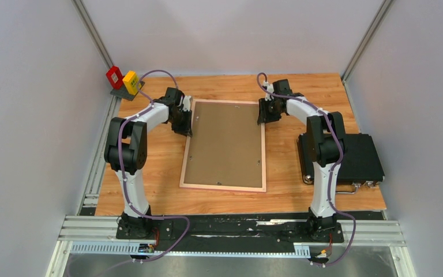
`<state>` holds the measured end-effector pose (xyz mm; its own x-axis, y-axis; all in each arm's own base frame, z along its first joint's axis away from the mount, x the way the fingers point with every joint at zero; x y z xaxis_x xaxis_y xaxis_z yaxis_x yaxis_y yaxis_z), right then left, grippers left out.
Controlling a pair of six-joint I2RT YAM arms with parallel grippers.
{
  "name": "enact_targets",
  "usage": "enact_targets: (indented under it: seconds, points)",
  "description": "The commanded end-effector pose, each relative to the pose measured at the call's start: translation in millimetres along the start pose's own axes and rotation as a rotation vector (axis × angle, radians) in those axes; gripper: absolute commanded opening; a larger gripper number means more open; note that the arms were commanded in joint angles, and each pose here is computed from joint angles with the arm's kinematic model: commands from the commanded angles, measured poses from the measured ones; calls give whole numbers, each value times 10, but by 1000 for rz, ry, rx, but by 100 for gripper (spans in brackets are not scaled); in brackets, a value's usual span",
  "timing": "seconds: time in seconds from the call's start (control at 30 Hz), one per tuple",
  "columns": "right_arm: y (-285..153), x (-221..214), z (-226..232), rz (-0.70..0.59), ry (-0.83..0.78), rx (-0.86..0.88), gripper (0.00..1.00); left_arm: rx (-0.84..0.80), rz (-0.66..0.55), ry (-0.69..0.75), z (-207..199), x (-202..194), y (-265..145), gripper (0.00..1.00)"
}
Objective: Put the photo into the frame
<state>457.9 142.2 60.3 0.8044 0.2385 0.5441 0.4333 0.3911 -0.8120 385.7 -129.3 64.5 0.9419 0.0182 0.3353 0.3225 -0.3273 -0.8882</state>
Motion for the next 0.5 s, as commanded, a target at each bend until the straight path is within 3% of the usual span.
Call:
enact_targets:
  seconds: [0.0,0.47]
  points:
    - [40,-36,-55,15,-91,-7,33,-15,5,27,-21,-10,25,11]
    - [16,-47,-34,12,-184,34,33,-12,4,27,-18,-10,20,11]
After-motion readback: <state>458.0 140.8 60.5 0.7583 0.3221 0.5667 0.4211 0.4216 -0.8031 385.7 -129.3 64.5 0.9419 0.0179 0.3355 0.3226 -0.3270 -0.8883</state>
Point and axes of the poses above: each gripper's point midway between its finger pads, its own y axis out along the fingers, its own z axis along the line the jaws close on, x = y × z, the point moved 4 cm from there along -y, back along the fingers, and after that the axes turned 7 degrees about -y, right-handed, at the moved point
